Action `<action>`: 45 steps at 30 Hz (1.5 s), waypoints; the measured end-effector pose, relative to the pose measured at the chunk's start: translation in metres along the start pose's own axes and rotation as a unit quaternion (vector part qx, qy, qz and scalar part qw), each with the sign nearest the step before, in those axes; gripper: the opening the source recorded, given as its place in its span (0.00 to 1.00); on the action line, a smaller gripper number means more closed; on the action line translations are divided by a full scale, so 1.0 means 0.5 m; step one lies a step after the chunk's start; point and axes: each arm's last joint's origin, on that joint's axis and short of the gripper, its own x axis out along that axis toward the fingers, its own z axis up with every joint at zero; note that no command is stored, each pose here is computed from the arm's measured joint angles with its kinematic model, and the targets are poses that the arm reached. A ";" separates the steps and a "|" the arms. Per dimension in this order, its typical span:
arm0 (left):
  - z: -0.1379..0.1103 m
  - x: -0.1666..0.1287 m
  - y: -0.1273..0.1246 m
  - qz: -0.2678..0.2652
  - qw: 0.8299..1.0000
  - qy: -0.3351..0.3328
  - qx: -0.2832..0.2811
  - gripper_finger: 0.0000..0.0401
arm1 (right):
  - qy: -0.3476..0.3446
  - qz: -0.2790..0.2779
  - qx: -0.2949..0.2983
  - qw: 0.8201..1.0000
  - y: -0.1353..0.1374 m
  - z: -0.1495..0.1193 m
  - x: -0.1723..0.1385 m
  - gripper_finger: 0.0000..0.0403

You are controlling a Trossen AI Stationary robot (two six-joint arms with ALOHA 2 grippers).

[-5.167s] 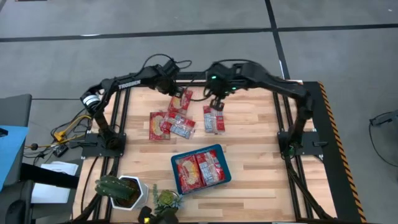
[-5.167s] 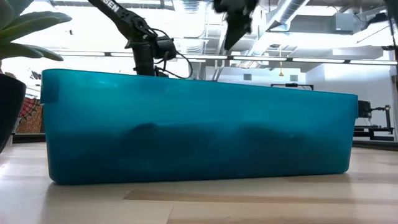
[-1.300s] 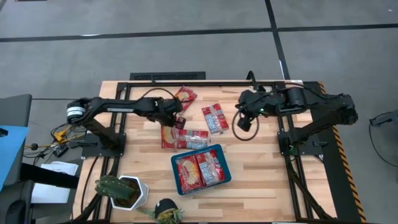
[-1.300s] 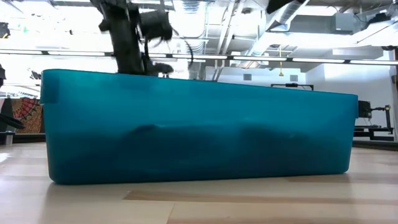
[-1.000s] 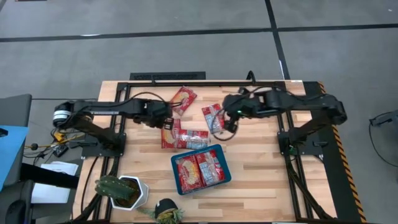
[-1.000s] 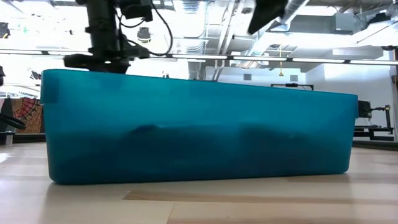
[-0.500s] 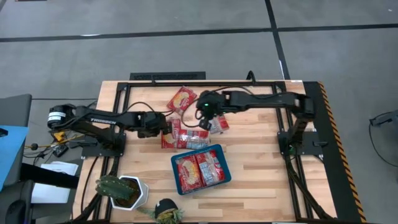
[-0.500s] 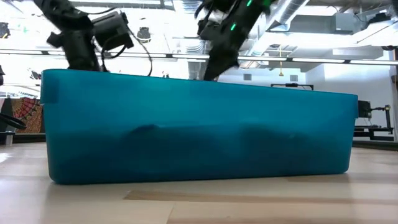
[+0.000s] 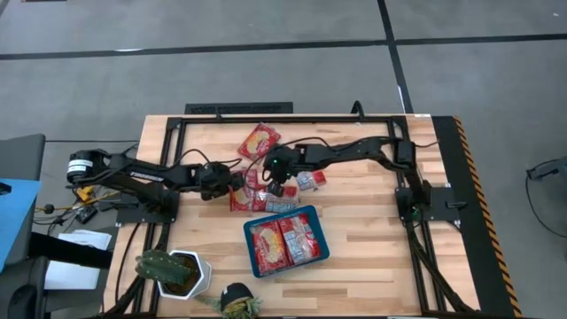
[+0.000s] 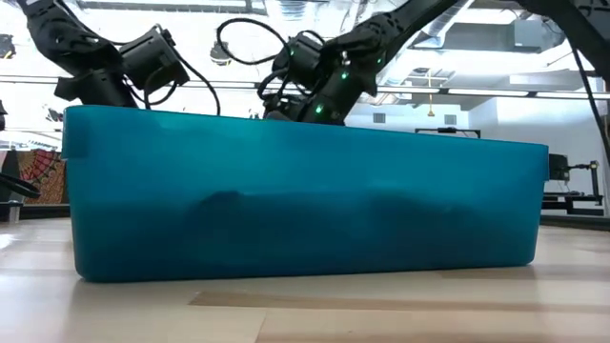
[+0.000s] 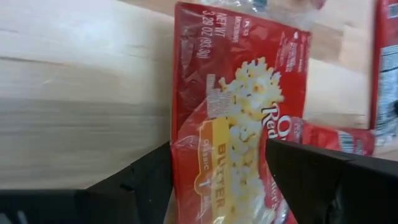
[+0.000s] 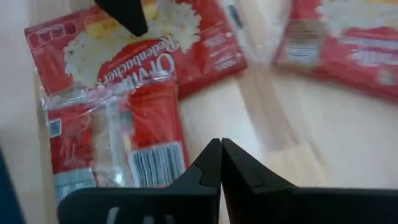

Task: Sort popcorn bags into baskets
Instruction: Put the popcorn bag into the blue bin

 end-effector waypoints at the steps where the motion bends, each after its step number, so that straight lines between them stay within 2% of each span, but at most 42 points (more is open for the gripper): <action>1: 0.000 0.001 0.002 -0.006 1.000 -0.001 -0.002 0.59 | 0.004 0.008 0.000 1.000 0.001 -0.003 0.006 0.07; 5: 0.001 0.002 0.008 0.002 1.000 -0.005 -0.010 0.46 | 0.015 0.030 0.002 0.999 0.002 -0.011 0.018 0.05; 12: 0.004 0.009 0.015 0.020 0.999 -0.038 -0.007 0.10 | 0.008 0.035 -0.001 0.999 0.005 -0.006 0.012 0.05; 14: 0.003 0.016 0.017 0.024 0.999 -0.039 -0.006 0.03 | 0.003 0.036 -0.001 0.999 0.006 -0.003 0.009 0.06; 18: 0.001 0.022 0.010 0.004 0.999 -0.034 -0.001 0.01 | 0.010 0.035 -0.007 0.999 0.006 0.000 -0.013 0.07; 22: 0.008 0.013 -0.010 -0.019 0.999 -0.036 0.004 0.00 | -0.026 0.035 -0.023 0.999 0.001 0.032 -0.084 0.04; 26: 0.019 -0.011 -0.047 -0.059 0.997 -0.048 0.006 0.00 | -0.072 0.030 -0.034 0.996 -0.012 0.063 -0.183 0.03; 32: 0.032 -0.059 -0.093 -0.073 0.994 -0.067 0.034 0.00 | -0.134 0.018 -0.025 0.991 -0.033 0.082 -0.344 0.06; 37: 0.037 -0.105 -0.117 -0.070 0.994 -0.066 0.055 0.00 | -0.150 0.008 -0.024 0.988 -0.031 0.064 -0.454 0.05; 45: 0.017 -0.178 -0.198 -0.138 0.985 -0.072 0.077 0.00 | -0.154 -0.008 -0.024 0.988 -0.005 0.018 -0.572 0.04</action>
